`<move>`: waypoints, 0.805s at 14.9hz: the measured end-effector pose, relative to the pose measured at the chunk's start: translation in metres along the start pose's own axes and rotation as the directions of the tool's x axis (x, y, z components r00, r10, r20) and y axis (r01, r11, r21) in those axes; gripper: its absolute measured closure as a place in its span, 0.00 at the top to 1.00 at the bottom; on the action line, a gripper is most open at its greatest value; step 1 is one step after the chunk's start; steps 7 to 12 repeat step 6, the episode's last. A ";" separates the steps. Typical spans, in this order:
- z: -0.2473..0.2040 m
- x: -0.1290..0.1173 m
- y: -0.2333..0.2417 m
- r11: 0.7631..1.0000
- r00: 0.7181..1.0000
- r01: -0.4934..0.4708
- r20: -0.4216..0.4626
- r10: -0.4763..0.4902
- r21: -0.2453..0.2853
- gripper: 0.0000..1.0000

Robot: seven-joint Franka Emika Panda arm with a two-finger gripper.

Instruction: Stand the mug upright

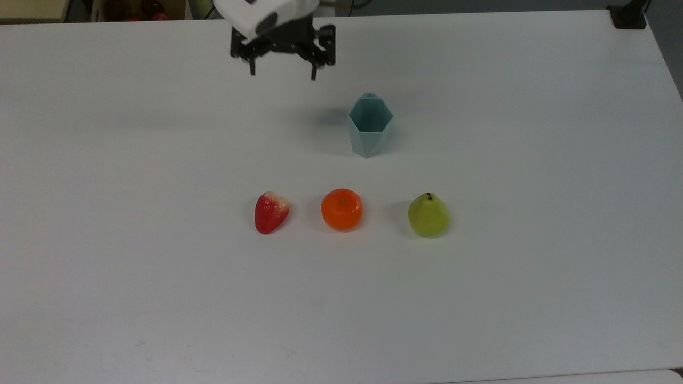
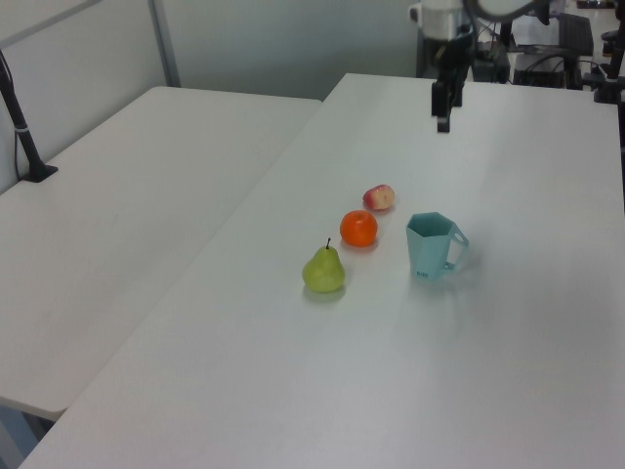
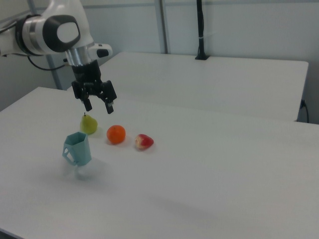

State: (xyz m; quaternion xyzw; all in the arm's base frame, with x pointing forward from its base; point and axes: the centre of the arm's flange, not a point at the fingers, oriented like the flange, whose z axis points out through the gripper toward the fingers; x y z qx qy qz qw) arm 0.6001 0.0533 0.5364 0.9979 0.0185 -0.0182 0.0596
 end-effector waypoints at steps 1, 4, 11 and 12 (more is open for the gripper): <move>-0.013 -0.008 0.009 1.000 1.000 -0.016 -0.008 0.016 0.000 1.00; -0.043 -0.027 0.033 0.999 0.998 -0.054 -0.042 0.055 0.005 1.00; -0.049 -0.035 0.040 0.998 0.997 -0.065 -0.051 0.065 0.007 1.00; -0.049 -0.035 0.040 0.998 0.997 -0.065 -0.051 0.065 0.007 1.00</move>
